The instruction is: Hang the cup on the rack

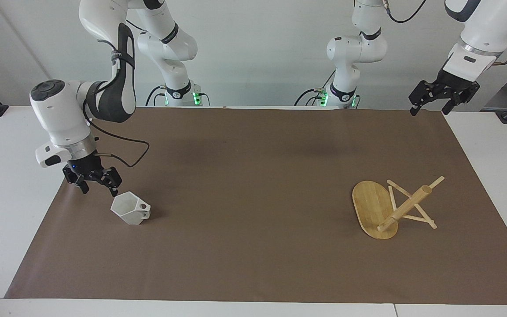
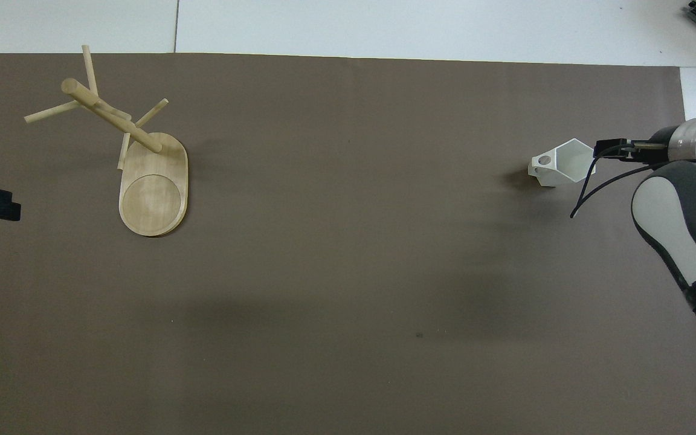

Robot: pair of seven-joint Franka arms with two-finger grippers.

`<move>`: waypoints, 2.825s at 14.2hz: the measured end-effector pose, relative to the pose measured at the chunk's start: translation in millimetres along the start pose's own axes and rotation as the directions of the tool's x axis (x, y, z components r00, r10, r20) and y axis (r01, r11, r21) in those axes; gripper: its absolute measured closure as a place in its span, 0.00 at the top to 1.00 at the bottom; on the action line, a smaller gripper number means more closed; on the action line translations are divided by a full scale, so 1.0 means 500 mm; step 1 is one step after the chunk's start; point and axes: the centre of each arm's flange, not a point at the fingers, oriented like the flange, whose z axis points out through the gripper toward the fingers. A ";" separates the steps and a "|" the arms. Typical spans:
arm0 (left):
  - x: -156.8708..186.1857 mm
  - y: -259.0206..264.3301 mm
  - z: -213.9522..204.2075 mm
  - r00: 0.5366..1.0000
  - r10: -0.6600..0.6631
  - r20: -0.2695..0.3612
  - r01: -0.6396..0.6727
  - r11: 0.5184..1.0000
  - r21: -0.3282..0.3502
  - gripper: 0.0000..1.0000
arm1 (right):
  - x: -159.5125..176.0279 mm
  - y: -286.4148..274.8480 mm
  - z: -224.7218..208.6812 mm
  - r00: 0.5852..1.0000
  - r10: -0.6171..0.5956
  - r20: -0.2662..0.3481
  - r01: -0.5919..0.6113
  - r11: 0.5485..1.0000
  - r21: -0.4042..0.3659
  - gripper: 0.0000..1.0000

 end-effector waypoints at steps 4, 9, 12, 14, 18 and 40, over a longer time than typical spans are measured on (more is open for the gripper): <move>0.000 0.000 0.000 1.000 0.000 0.000 0.000 1.000 0.000 1.00 | -0.002 -0.004 0.026 1.000 -0.004 0.012 0.004 1.000 0.002 1.00; 0.000 0.000 0.000 1.000 0.000 0.000 0.000 1.000 0.000 1.00 | -0.001 -0.005 0.055 0.998 -0.064 0.012 0.064 0.998 0.004 1.00; 0.000 0.000 0.000 1.000 0.000 0.000 0.000 1.000 0.000 1.00 | -0.001 -0.004 0.076 0.996 -0.085 0.011 0.085 0.996 0.004 1.00; 0.000 0.000 0.000 1.000 0.000 0.000 0.000 1.000 0.000 1.00 | 0.000 -0.004 0.083 0.996 -0.087 0.006 0.087 0.996 0.003 1.00; 0.000 0.000 0.000 1.000 0.000 0.000 0.000 1.000 0.000 1.00 | -0.001 -0.005 0.087 0.996 -0.088 0.009 0.088 0.996 0.004 1.00; 0.000 0.000 0.000 1.000 0.000 0.000 0.000 1.000 0.000 1.00 | -0.003 -0.034 0.091 0.994 -0.108 0.012 0.108 0.994 0.017 0.28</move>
